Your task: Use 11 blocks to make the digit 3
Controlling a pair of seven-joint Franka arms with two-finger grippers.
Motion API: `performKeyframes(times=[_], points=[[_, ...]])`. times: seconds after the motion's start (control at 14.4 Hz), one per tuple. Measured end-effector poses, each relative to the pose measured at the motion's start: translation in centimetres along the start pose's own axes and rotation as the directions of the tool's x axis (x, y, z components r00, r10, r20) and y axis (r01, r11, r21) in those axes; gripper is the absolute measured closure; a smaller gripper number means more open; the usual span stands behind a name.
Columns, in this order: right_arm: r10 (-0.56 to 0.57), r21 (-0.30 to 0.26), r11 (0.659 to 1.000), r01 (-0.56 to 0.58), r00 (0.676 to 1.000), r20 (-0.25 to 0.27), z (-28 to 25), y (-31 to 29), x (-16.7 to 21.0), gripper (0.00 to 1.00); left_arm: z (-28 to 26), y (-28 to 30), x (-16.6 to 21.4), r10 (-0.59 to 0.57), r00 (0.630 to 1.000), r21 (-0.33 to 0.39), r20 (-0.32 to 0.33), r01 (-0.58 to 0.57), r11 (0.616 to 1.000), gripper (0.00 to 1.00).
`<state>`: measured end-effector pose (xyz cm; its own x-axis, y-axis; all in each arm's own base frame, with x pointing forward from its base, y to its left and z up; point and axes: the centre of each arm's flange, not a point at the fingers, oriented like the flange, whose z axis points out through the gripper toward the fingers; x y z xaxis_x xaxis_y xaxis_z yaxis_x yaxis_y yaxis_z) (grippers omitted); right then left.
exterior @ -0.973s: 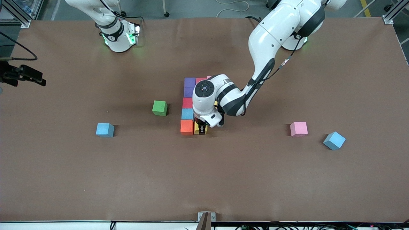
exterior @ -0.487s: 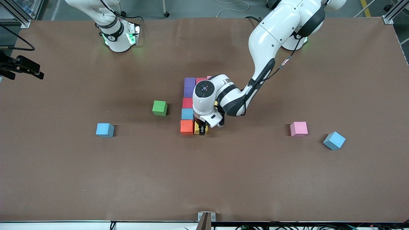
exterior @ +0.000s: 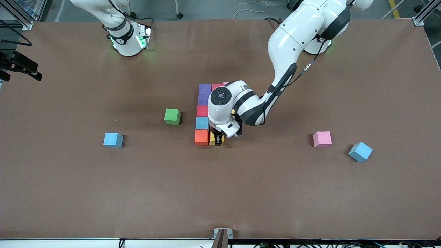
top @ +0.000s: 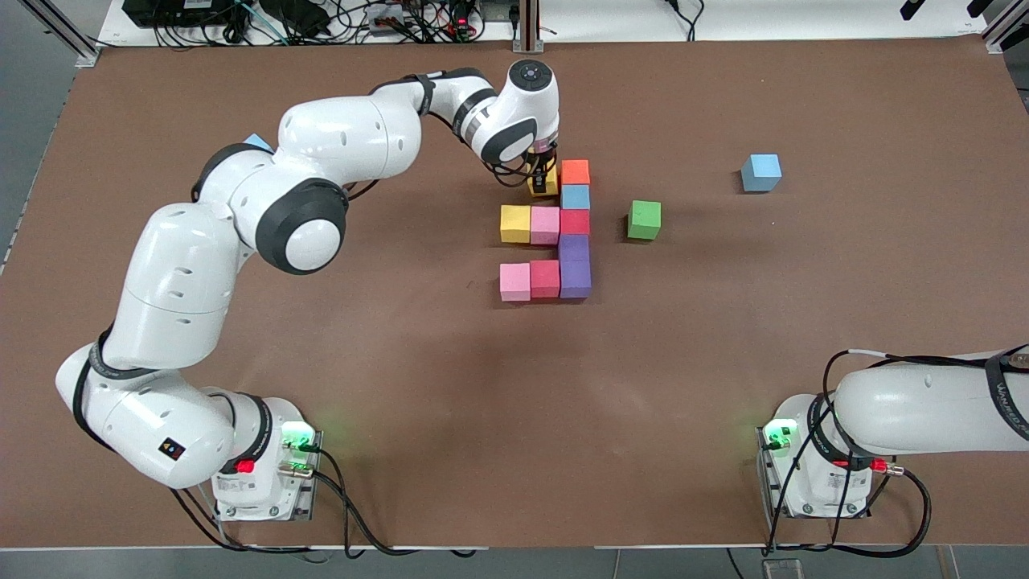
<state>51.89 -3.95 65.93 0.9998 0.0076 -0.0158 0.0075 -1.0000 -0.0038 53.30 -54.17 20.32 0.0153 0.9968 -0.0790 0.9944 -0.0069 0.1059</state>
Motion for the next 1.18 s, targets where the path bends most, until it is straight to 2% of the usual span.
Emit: performKeyframes(times=[0.28,0.35,0.63,1.18], points=[[-0.026,-0.004,1.0,0.025,1.0,-0.009,-0.1,0.1,0.1,0.0,0.0,0.0,0.0,0.0,1.0,0.0,0.0,0.0,1.0,0.43],[-0.028,-0.005,1.0,0.028,1.0,-0.009,-0.1,0.1,0.1,0.0,0.0,0.0,0.0,0.001,1.0,0.001,0.0,-0.001,1.0,0.38],[-0.028,0.002,1.0,0.028,0.999,0.027,0.8,0.0,-0.1,0.0,0.4,-0.2,0.0,0.025,1.0,0.005,-0.003,-0.024,1.0,0.01],[-0.028,0.008,1.0,0.028,0.999,0.027,0.9,0.0,-0.1,0.0,-1.8,0.4,-0.6,0.041,0.999,-0.025,0.015,-0.041,0.999,0.0]])
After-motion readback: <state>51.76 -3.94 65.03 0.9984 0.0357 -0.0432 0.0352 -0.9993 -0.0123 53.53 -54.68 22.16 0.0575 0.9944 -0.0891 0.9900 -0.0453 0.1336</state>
